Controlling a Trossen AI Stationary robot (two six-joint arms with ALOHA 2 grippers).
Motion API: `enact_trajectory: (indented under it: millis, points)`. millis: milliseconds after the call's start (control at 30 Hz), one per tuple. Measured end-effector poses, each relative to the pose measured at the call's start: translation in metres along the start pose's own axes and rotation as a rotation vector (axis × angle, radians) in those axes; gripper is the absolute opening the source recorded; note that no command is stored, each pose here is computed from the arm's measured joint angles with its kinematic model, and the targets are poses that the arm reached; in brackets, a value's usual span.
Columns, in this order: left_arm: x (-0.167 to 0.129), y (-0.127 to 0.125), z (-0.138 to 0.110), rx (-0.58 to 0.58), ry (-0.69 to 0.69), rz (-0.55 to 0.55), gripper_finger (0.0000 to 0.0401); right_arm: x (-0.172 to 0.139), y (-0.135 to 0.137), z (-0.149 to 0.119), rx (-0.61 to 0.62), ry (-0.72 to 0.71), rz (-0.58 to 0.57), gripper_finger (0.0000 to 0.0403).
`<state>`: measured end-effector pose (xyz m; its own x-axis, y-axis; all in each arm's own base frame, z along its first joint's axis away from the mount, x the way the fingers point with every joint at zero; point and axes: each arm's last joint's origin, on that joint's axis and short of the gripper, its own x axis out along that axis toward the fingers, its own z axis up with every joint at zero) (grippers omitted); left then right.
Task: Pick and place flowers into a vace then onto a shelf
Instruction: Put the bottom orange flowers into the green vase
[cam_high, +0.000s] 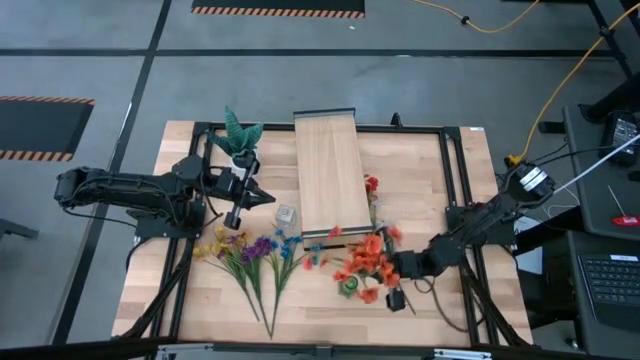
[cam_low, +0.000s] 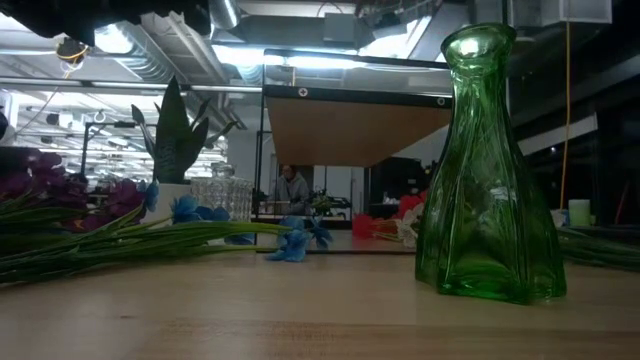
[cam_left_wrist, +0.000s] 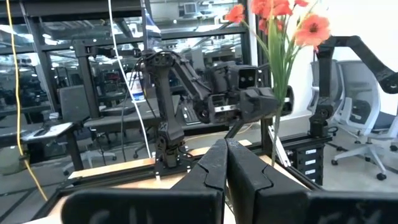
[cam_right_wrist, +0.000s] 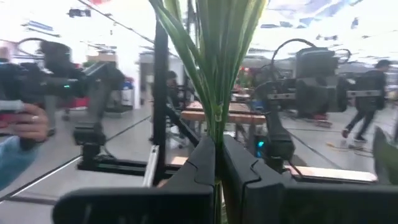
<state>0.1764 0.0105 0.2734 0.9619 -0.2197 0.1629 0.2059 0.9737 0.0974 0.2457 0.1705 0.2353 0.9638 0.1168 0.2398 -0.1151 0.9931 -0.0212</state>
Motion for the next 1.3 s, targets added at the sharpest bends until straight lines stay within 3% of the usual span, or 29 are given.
enact_trajectory:
  millis: [167,800,1300]
  points:
    - [0.000,0.000,0.000,-0.033,0.001,0.001,0.0003,0.003,0.008,-0.013,0.002,0.029,-0.056,0.0002]
    - [0.000,0.000,0.000,-0.047,0.000,0.001,0.0003,-0.001,0.021,-0.021,0.019,0.011,-0.031,0.0002]
    - [0.000,0.000,0.000,-0.048,0.002,0.002,0.0003,0.000,0.027,-0.063,-0.002,0.033,-0.050,0.0002]
